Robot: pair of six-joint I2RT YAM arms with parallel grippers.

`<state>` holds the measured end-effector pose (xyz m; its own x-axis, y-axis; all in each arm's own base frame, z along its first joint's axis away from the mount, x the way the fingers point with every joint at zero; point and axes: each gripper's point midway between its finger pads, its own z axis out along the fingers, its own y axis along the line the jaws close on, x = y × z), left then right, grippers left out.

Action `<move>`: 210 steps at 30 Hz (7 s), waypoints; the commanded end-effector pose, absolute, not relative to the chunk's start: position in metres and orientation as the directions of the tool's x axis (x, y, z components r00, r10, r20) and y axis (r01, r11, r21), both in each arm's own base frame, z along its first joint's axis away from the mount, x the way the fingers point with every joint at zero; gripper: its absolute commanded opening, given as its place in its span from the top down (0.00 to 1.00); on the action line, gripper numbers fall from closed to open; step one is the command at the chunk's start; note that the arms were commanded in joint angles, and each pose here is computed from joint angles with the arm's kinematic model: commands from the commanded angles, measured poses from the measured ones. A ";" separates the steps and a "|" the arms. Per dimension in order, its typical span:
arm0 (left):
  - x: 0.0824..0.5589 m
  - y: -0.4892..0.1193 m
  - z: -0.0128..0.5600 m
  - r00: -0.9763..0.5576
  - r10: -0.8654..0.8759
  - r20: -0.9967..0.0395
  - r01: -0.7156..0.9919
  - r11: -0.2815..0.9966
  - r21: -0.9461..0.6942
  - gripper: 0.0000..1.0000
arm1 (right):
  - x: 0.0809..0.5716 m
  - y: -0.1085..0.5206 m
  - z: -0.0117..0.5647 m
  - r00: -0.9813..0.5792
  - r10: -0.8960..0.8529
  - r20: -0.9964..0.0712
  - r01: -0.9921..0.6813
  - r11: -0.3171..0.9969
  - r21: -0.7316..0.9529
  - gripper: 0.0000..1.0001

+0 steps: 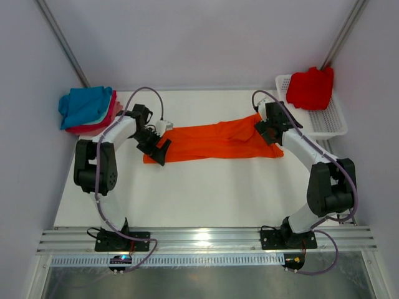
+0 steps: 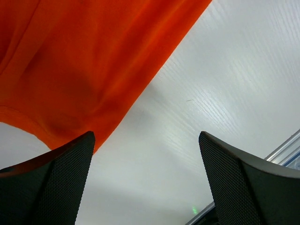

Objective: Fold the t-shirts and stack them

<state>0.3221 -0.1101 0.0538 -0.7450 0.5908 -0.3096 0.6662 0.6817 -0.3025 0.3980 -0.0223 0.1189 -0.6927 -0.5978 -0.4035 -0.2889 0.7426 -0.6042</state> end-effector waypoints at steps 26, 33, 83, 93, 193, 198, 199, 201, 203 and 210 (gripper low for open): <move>0.427 -0.138 0.063 -0.749 0.426 -0.508 0.600 0.761 -0.247 0.01 | 0.466 0.055 0.079 -0.657 -0.574 -0.489 -0.336 0.804 -0.492 0.05; 0.455 -0.125 0.047 -0.752 0.434 -0.496 0.567 0.810 -0.151 0.01 | 0.466 0.048 0.062 -0.680 -0.584 -0.444 -0.333 0.785 -0.523 0.05; 0.492 -0.147 0.086 -0.652 0.498 -0.572 0.677 0.721 -0.145 0.01 | 0.444 0.008 0.080 -0.716 -0.566 -0.408 -0.187 0.720 -0.669 0.05; 0.488 -0.128 0.057 -0.677 0.561 -0.476 0.669 0.738 -0.082 0.01 | 0.445 0.008 0.068 -0.726 -0.570 -0.384 -0.205 0.712 -0.671 0.05; 0.388 -0.136 0.025 -0.539 0.804 -0.251 0.706 0.594 0.387 0.01 | 0.556 0.078 0.046 -0.715 -0.603 -0.354 -0.287 0.715 -0.637 0.04; 0.371 -0.134 0.013 -0.551 0.809 -0.205 0.738 0.587 0.331 0.01 | 0.560 0.079 0.047 -0.713 -0.604 -0.356 -0.287 0.714 -0.638 0.04; 0.365 -0.133 0.011 -0.553 0.810 -0.193 0.745 0.585 0.321 0.01 | 0.560 0.079 0.047 -0.712 -0.605 -0.355 -0.288 0.713 -0.639 0.04; 0.357 -0.131 0.011 -0.551 0.816 -0.173 0.754 0.576 0.315 0.01 | 0.562 0.081 0.045 -0.712 -0.605 -0.356 -0.288 0.714 -0.638 0.04; 0.346 -0.126 0.008 -0.544 0.829 -0.134 0.769 0.555 0.317 0.01 | 0.565 0.083 0.044 -0.712 -0.606 -0.355 -0.291 0.714 -0.636 0.03; 0.302 -0.151 0.007 -0.479 0.872 -0.099 0.846 0.489 0.210 0.01 | 0.571 0.089 0.044 -0.707 -0.611 -0.356 -0.296 0.713 -0.635 0.03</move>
